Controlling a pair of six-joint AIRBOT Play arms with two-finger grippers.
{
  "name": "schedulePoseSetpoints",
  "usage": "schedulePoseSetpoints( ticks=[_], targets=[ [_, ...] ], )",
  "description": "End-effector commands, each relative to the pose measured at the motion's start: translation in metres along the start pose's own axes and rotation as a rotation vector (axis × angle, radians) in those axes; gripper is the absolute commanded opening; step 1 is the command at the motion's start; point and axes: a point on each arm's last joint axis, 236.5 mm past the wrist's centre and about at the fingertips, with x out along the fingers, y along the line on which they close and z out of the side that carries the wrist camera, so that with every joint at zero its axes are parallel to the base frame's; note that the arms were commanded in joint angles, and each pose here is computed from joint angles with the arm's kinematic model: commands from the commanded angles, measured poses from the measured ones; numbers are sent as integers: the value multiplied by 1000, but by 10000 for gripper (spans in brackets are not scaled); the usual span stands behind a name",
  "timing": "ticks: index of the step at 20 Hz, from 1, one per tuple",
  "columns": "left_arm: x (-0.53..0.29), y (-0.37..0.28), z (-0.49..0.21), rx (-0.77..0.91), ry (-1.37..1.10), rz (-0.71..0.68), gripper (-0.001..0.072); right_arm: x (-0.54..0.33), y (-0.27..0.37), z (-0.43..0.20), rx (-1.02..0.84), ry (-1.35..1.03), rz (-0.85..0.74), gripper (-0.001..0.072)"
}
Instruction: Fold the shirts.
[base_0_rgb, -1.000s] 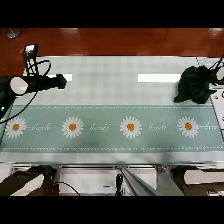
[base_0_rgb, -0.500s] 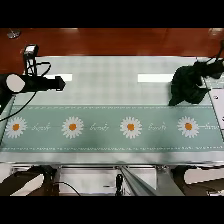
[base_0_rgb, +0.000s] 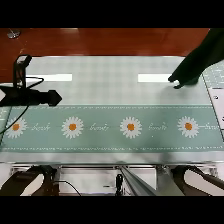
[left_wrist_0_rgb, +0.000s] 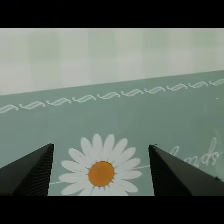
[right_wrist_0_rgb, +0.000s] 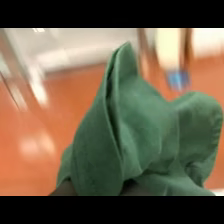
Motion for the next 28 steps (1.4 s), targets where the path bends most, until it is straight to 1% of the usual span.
schedulePoseSetpoints(
  ticks=[1,4,7,10,13,16,18,19,20,21,23,24,25,26,28],
  targets=[
    [-9,-28,-24,-35,-50,-103,701,-75,60,47,-89,-115,133,28],
    [-8,-29,-26,-40,-55,-106,702,-91,97,10,-130,32,258,28],
    [-9,-28,-19,-42,-84,-102,702,-86,157,-60,-155,253,456,28],
    [-8,-27,-15,-42,-98,-100,701,-73,221,-163,-171,498,620,28],
    [-8,-28,-15,-47,-99,-106,701,-62,285,-292,-126,756,713,28],
    [-8,-28,-13,-47,-105,-106,702,-54,343,-407,-93,933,731,29],
    [-8,-29,-14,-47,-103,-106,702,-49,378,-458,-20,1004,727,30],
    [-8,-28,-14,-46,-103,-106,702,-48,394,-471,51,1022,740,165],
    [-8,-28,-14,-46,-102,-106,702,-50,409,-477,124,1046,769,553],
    [-8,-29,-15,-46,-98,-106,702,-49,414,-473,133,1050,805,629],
    [-7,-30,-25,-43,-57,-112,702,-33,391,-442,119,1046,809,629],
    [-7,-32,-34,-41,-18,-117,702,-22,366,-419,104,1042,789,627],
    [-7,-33,-47,-39,36,-124,702,-10,327,-394,81,1032,742,625],
    [-8,-35,-58,-40,86,-129,702,2,282,-373,63,1013,663,625],
    [-9,-34,-73,-43,146,-125,702,10,167,-347,17,1009,405,625]
  ],
)
